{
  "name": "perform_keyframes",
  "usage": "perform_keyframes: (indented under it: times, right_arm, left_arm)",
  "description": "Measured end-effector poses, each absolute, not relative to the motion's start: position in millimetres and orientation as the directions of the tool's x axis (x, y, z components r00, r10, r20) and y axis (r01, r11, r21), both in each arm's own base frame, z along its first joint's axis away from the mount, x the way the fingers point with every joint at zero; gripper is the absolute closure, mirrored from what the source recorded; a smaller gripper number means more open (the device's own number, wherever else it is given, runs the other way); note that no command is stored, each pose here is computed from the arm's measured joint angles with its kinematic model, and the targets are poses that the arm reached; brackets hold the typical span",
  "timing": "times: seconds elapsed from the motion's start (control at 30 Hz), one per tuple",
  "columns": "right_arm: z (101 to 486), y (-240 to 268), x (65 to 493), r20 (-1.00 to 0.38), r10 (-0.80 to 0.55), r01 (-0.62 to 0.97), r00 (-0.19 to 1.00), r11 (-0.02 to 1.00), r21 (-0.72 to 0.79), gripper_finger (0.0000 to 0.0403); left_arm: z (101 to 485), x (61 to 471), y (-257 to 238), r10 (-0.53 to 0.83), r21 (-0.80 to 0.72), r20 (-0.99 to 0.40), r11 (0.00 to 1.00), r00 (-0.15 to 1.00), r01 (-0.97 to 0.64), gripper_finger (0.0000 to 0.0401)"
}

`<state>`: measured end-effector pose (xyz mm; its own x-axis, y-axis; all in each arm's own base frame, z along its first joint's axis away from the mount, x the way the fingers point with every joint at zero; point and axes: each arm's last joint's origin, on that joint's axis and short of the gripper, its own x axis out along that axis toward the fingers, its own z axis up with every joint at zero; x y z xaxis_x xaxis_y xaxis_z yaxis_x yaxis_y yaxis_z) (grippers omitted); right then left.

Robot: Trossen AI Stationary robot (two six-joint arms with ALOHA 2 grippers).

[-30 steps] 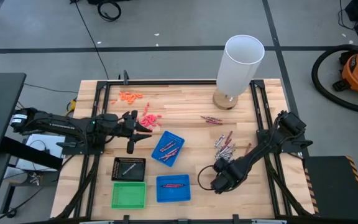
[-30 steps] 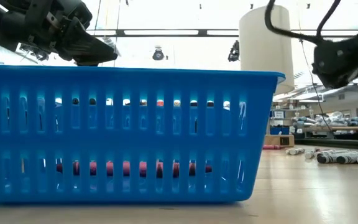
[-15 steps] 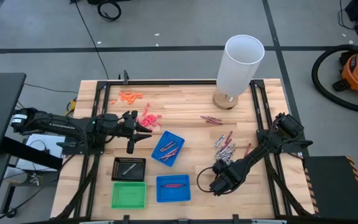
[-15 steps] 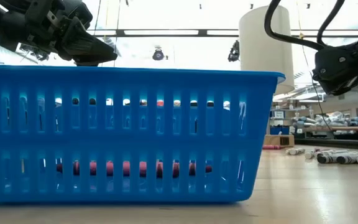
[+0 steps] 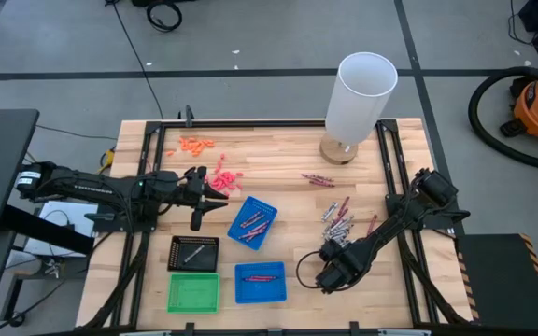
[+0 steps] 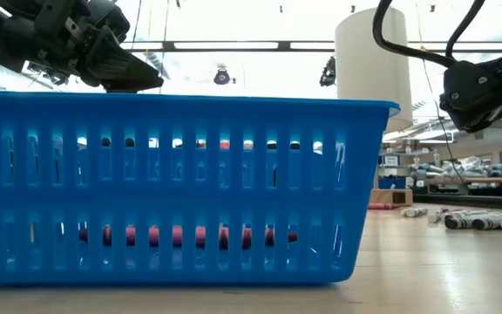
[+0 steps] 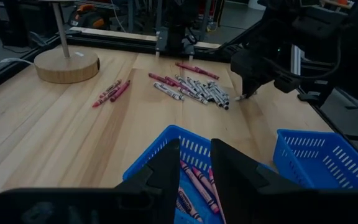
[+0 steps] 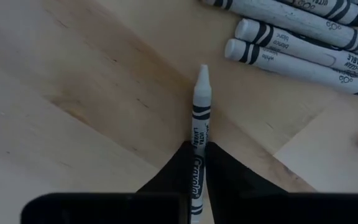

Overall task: Sort crayons
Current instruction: Put the white crayon into the green bin

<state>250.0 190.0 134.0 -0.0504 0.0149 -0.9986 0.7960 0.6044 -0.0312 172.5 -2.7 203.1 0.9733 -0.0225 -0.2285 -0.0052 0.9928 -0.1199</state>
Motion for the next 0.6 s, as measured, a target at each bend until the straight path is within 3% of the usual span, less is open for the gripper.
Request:
perform_keyframes:
  times: [0.33,0.6]
  right_arm:
    - [143.4,186.3,258.2,-0.997,0.002,0.751,0.076,0.658,0.058,0.0365]
    - [146.1,170.4,282.0,-0.965,-0.071,0.678,0.251,0.725,0.123,0.0365]
  left_arm:
    - [200.5,171.7,-4.8,-0.095,-0.178,-0.255,0.983,0.962,0.05,0.03]
    - [200.1,171.9,-7.1,-0.171,-0.197,-0.256,0.973,0.951,0.122,0.03]
